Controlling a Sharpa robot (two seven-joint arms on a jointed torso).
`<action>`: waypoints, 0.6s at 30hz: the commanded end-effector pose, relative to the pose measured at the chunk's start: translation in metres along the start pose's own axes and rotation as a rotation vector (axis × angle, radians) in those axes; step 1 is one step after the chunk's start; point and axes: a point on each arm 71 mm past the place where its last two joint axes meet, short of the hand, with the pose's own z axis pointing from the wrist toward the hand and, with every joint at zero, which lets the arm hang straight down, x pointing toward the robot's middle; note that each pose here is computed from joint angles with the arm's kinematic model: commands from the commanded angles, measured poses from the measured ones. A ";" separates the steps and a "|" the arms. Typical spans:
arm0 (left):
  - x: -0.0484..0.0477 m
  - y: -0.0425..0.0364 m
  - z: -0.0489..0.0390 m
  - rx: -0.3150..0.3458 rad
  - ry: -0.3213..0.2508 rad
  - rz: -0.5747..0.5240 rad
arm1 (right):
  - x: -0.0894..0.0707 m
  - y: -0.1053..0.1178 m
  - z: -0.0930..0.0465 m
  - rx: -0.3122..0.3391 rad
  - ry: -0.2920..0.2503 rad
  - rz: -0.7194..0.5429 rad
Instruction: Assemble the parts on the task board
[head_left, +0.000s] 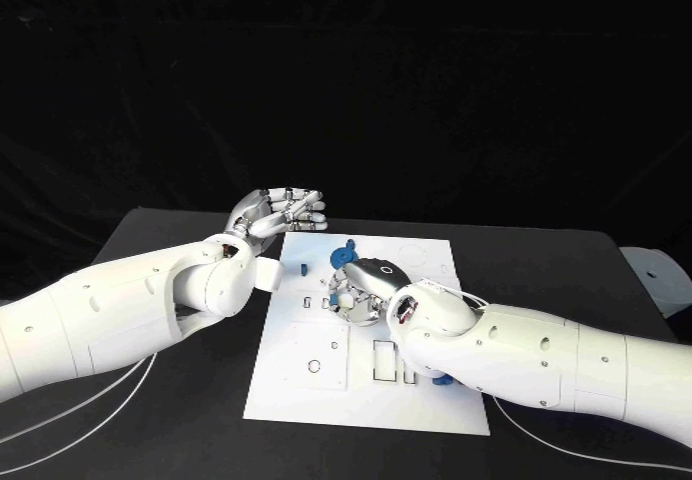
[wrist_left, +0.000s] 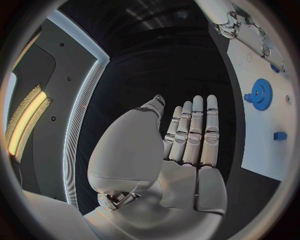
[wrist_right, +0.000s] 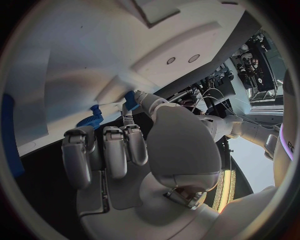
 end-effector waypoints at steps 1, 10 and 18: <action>0.0023 -0.0009 0.0000 0.006 0.018 -0.012 | 0.008 -0.003 -0.002 0.014 0.057 -0.023; 0.0016 -0.0010 -0.0002 0.006 0.016 -0.011 | 0.008 -0.003 -0.002 0.013 0.056 -0.026; 0.0008 -0.0010 -0.0004 0.005 0.014 -0.011 | 0.008 -0.002 -0.002 0.008 0.052 -0.026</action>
